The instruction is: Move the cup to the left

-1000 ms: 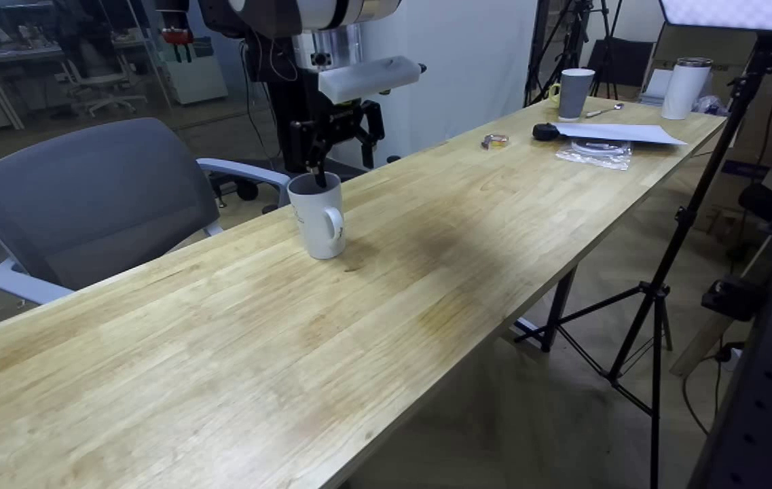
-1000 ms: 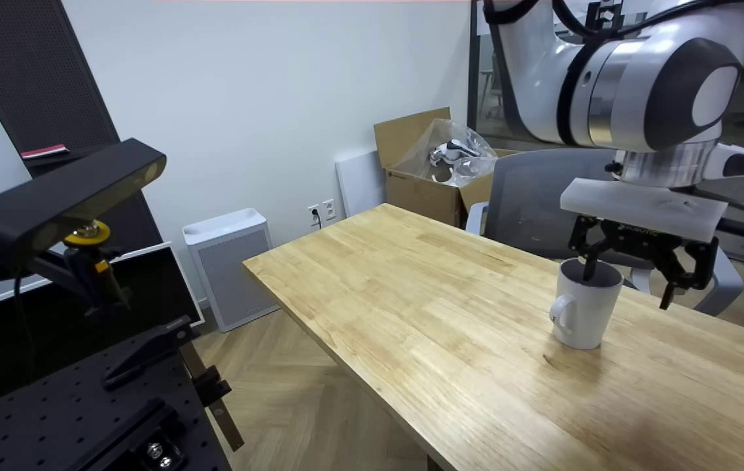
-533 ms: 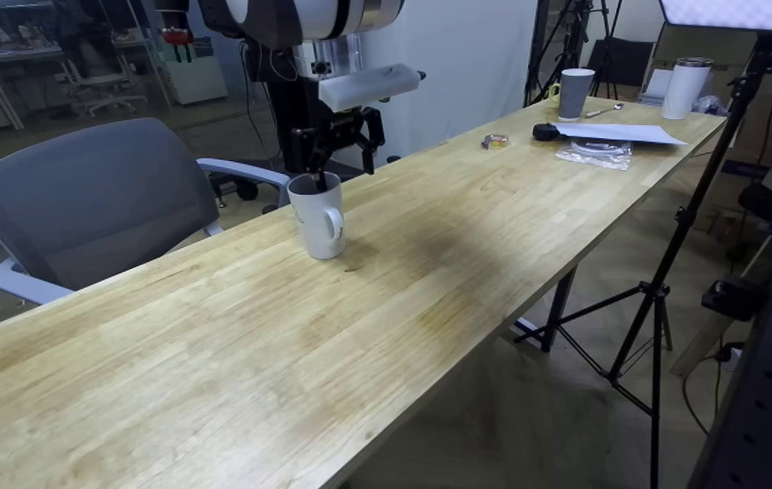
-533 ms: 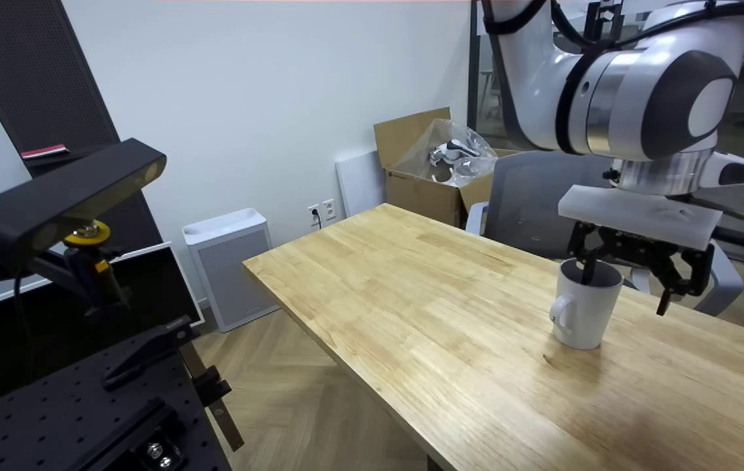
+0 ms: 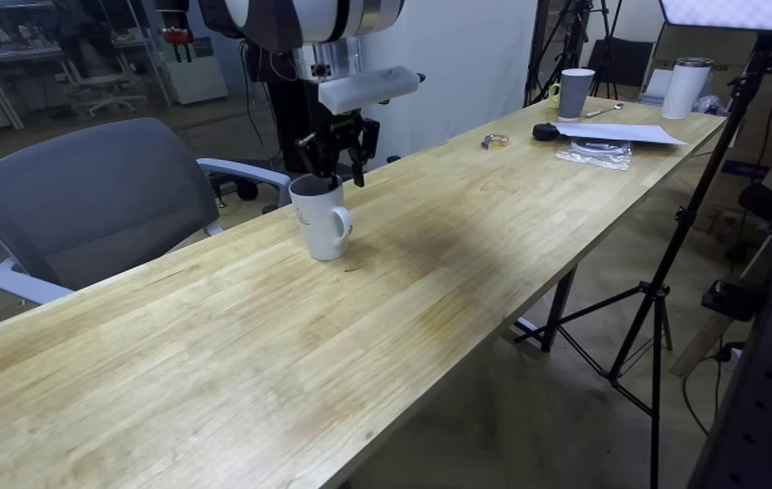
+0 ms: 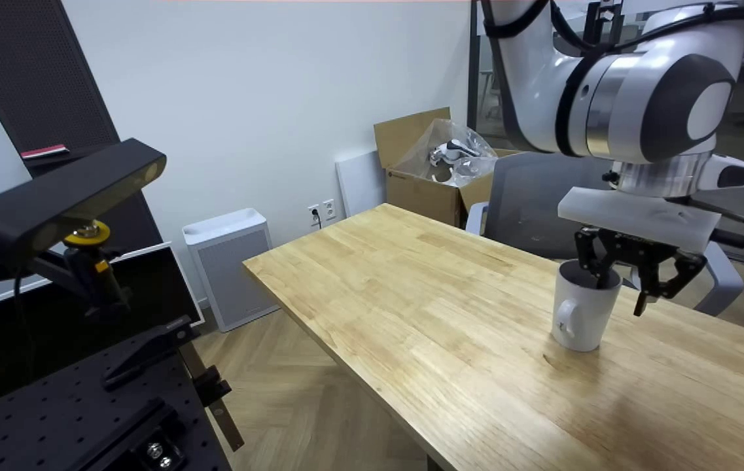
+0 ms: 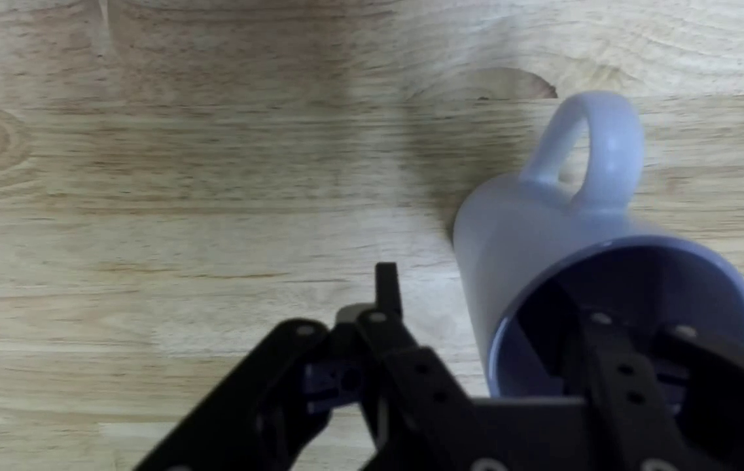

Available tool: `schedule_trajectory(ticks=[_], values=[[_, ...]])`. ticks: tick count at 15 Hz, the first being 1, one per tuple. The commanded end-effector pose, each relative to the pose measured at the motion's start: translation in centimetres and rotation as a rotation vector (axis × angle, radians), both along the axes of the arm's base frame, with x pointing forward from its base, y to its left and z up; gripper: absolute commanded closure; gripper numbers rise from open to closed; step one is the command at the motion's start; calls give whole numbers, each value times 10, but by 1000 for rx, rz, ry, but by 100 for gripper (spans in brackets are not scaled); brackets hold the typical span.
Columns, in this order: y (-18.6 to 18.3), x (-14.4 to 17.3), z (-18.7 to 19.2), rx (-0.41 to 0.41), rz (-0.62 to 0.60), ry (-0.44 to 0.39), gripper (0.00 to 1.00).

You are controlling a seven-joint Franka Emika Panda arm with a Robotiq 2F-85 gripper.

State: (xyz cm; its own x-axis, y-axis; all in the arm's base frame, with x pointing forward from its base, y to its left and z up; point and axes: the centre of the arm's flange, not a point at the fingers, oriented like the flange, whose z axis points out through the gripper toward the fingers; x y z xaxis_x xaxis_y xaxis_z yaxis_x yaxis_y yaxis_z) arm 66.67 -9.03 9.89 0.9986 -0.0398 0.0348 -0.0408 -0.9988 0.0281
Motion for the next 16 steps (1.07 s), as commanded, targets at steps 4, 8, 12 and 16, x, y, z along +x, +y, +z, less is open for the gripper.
schedule_trajectory(ticks=[4, 8, 12, 16], values=[[-2, 9, 14, -4, -47, -5, 99], [-9, 12, 20, -5, -73, -6, 98], [-14, 14, 34, -13, -93, 6, 98], [-13, 19, 69, -14, -92, -10, 98]])
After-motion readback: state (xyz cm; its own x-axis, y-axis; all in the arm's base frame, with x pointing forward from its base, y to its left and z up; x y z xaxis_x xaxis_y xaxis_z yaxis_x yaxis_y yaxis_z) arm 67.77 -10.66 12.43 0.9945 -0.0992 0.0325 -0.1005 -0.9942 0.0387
